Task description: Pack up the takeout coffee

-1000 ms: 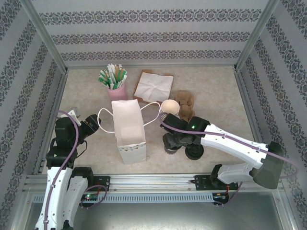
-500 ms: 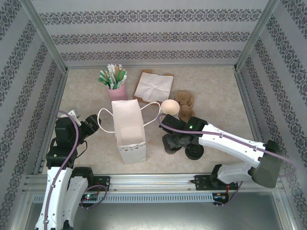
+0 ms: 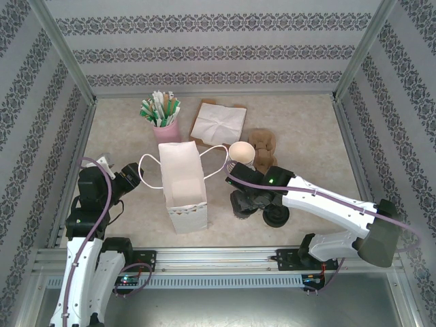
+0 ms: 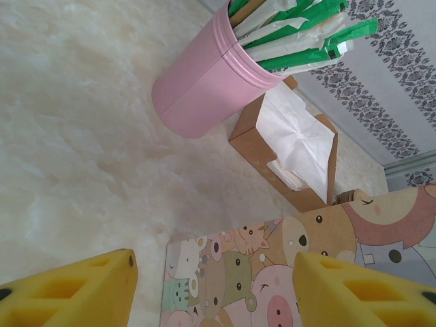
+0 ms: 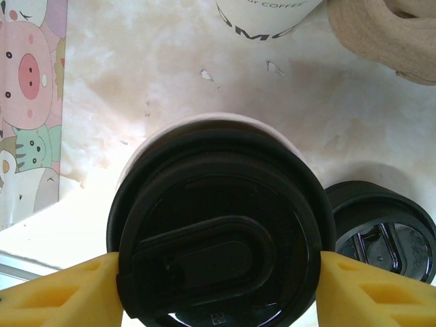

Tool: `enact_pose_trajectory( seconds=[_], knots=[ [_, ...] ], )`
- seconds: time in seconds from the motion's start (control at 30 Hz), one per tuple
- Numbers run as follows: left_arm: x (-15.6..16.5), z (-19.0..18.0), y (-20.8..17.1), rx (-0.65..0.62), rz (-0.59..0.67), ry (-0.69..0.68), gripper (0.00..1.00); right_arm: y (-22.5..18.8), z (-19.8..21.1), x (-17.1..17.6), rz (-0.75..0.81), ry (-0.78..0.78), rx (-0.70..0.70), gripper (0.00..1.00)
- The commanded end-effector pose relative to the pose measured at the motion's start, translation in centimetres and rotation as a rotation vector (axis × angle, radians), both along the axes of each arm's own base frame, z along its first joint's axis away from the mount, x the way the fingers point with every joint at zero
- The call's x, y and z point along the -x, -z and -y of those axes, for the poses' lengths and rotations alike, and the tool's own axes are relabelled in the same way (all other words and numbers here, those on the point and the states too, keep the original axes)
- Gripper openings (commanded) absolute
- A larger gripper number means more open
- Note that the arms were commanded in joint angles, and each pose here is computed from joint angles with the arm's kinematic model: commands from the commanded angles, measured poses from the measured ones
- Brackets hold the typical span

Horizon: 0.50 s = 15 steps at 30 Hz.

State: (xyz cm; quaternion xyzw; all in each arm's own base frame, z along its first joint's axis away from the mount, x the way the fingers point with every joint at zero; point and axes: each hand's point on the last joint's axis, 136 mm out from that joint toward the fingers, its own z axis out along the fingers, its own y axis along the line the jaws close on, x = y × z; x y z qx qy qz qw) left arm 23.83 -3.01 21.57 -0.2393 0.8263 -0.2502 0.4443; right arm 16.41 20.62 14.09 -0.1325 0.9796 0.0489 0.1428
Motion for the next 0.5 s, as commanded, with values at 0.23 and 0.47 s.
enact_pose_trajectory(
  seconds=[0.23, 0.47],
  knots=[
    [0.4, -0.1, 0.3, 0.003, -0.005, -0.005, 0.63, -0.4, 0.2, 0.0, 0.013, 0.011, 0.018, 0.66],
    [0.3, -0.1, 0.1, 0.002, 0.0, -0.007, 0.63, -1.2, 0.0, -0.3, 0.036, -0.001, 0.02, 0.66]
  ],
)
